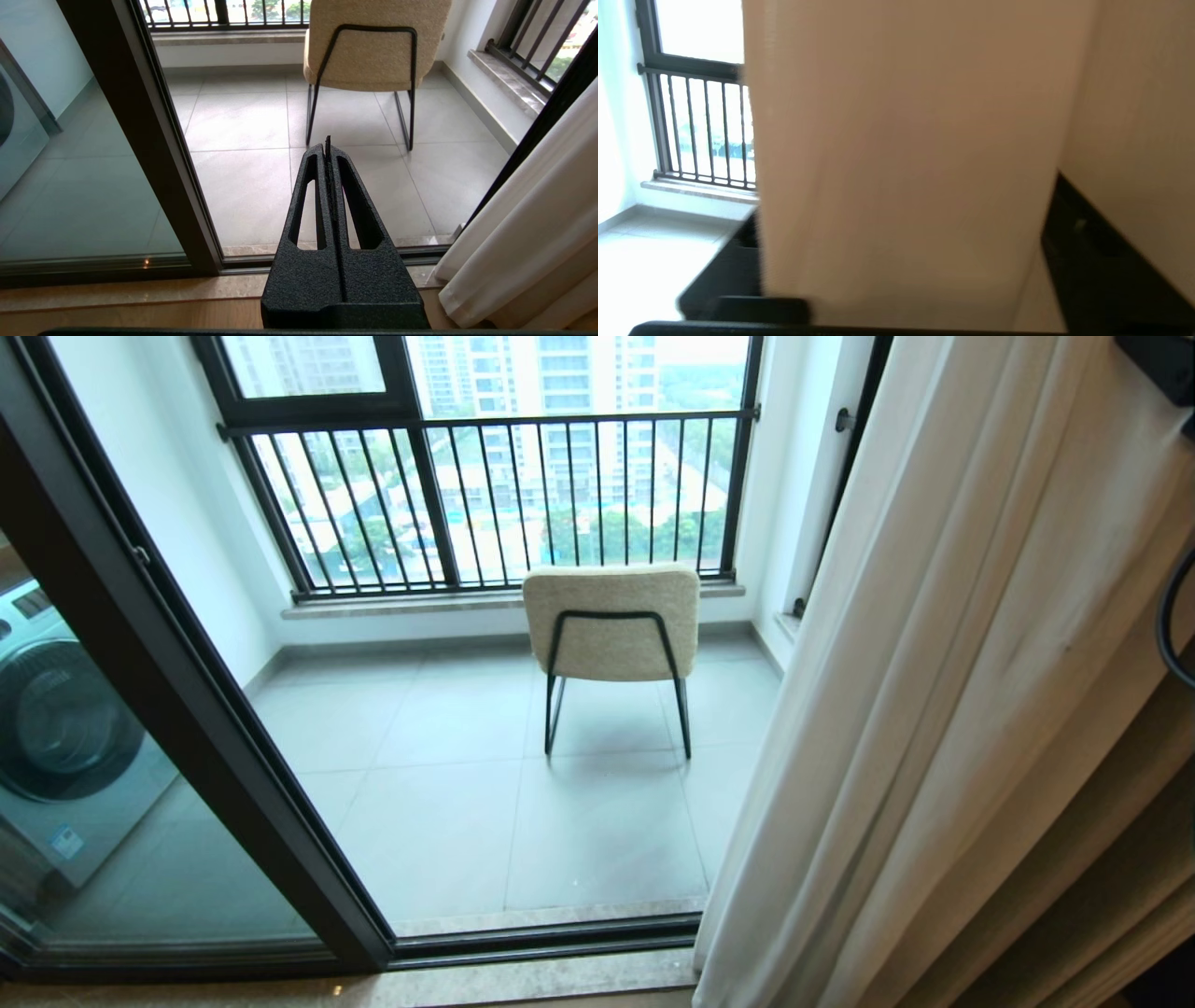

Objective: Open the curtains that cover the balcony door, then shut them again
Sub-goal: Close the inner curtains on both sides

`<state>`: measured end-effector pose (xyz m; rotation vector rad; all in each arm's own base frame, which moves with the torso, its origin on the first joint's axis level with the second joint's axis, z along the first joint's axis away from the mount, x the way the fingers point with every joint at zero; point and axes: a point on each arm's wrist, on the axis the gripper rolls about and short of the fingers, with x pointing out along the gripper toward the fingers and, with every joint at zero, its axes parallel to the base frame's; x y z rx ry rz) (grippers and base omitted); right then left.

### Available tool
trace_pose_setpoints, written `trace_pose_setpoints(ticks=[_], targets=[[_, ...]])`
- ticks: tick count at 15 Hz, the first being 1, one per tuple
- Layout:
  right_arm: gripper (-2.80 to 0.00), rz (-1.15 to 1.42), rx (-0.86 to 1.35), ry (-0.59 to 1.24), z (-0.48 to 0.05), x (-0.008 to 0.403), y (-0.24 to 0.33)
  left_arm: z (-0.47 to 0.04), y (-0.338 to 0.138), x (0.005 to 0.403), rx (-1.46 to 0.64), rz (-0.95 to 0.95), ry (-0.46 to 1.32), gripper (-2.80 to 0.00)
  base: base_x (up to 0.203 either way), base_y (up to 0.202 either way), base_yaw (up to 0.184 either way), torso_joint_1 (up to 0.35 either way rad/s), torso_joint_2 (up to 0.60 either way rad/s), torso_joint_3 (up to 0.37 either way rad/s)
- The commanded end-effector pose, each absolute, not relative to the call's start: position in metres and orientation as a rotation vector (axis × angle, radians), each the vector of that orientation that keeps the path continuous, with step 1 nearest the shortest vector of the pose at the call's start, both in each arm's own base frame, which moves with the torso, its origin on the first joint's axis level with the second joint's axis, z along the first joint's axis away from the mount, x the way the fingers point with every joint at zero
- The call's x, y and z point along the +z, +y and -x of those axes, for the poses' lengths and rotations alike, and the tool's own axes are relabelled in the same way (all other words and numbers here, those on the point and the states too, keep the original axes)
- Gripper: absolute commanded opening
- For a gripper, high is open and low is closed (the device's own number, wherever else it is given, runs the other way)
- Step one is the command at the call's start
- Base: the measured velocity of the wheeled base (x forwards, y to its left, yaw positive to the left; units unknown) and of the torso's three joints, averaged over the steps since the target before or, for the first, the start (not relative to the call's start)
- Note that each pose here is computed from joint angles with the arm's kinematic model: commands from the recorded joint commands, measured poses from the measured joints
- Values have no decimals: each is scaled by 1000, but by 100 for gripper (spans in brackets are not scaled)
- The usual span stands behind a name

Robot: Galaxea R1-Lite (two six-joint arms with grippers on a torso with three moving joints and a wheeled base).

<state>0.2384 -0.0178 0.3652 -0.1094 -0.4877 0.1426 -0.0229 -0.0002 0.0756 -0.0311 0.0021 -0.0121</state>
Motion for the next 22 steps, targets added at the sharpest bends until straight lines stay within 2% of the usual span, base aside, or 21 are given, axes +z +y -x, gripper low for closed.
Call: trace_pose_setpoints(ticks=[1, 7, 12, 16, 22], targets=[[-280, 107, 151, -489, -238, 365, -16, 23, 0, 76, -12, 32, 2, -280, 0, 0, 0, 0, 0, 0], [-280, 100, 154, -446, -232, 352, -15, 23, 0, 76, -12, 31, 2, -280, 0, 0, 0, 0, 0, 0], [-280, 96, 163, -455, -239, 358, -14, 23, 0, 76, -12, 32, 2, -280, 0, 0, 0, 0, 0, 0], [-280, 79, 186, -353, -251, 344, -9, 23, 0, 76, -12, 31, 2, -280, 0, 0, 0, 0, 0, 0], [-280, 90, 190, -295, -270, 330, -9, 23, 0, 76, -12, 31, 2, -280, 0, 0, 0, 0, 0, 0]])
